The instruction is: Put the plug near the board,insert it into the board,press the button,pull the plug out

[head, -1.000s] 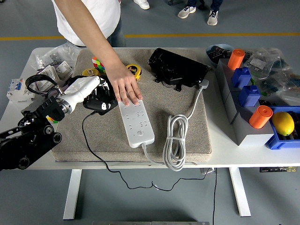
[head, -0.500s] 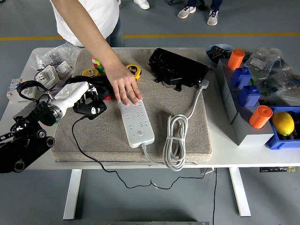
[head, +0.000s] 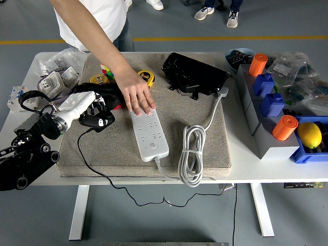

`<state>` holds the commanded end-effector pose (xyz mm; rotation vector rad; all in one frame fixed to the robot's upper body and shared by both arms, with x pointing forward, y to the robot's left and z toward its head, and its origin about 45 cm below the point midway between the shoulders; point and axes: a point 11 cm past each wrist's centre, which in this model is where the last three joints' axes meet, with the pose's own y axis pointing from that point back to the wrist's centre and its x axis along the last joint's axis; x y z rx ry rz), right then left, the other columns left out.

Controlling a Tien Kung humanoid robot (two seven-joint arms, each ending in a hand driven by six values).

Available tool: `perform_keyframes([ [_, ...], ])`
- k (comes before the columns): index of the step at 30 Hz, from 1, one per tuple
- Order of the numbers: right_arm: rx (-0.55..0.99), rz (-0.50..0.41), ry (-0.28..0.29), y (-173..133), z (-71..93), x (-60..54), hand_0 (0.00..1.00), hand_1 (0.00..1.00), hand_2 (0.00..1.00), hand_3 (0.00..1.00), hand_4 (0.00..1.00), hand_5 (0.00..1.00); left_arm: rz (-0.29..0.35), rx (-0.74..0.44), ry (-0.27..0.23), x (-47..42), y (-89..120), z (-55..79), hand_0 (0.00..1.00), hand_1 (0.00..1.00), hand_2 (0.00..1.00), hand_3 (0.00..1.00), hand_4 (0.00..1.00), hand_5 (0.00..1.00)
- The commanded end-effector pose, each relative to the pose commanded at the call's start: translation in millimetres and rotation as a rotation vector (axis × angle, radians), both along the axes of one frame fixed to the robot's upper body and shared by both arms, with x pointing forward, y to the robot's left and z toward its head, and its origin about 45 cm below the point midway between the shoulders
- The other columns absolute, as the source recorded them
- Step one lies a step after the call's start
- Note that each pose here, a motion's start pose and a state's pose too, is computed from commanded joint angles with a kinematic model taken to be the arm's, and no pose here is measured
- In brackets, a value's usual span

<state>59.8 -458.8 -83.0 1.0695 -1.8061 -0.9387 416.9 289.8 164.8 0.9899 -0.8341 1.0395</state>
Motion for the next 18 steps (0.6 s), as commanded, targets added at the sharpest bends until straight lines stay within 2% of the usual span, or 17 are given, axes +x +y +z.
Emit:
perform_keyframes([
  [1,0.001,0.000,-0.001,0.1,0.0,0.1,0.622,0.665,0.681,0.579,0.998,0.503,-0.001,-0.002,-0.001,0.0,-0.5,0.4,0.313,0.421,0.467,0.544,0.785,0.167],
  [2,0.000,0.000,-0.001,0.1,0.0,0.2,0.622,0.665,0.681,0.578,0.998,0.503,-0.002,-0.001,-0.001,0.0,-0.7,0.5,0.332,0.459,0.496,0.558,0.939,0.279],
  [7,0.000,-0.002,-0.001,-0.1,0.1,0.1,0.622,0.665,0.681,0.578,0.998,0.503,-0.008,-0.007,-0.001,0.1,-2.2,2.1,0.332,0.459,0.496,0.558,0.939,0.279],
  [8,0.000,-0.001,-0.001,-0.1,0.1,0.0,0.622,0.665,0.681,0.578,0.998,0.503,-0.008,-0.007,-0.001,0.3,-2.1,2.4,0.350,0.514,0.516,0.565,0.998,0.348],
  [18,0.002,0.003,-0.003,0.9,0.0,1.3,0.623,0.665,0.681,0.577,0.998,0.504,-0.001,-0.009,0.005,0.4,0.6,2.4,0.377,0.541,0.527,0.578,0.998,0.388],
])
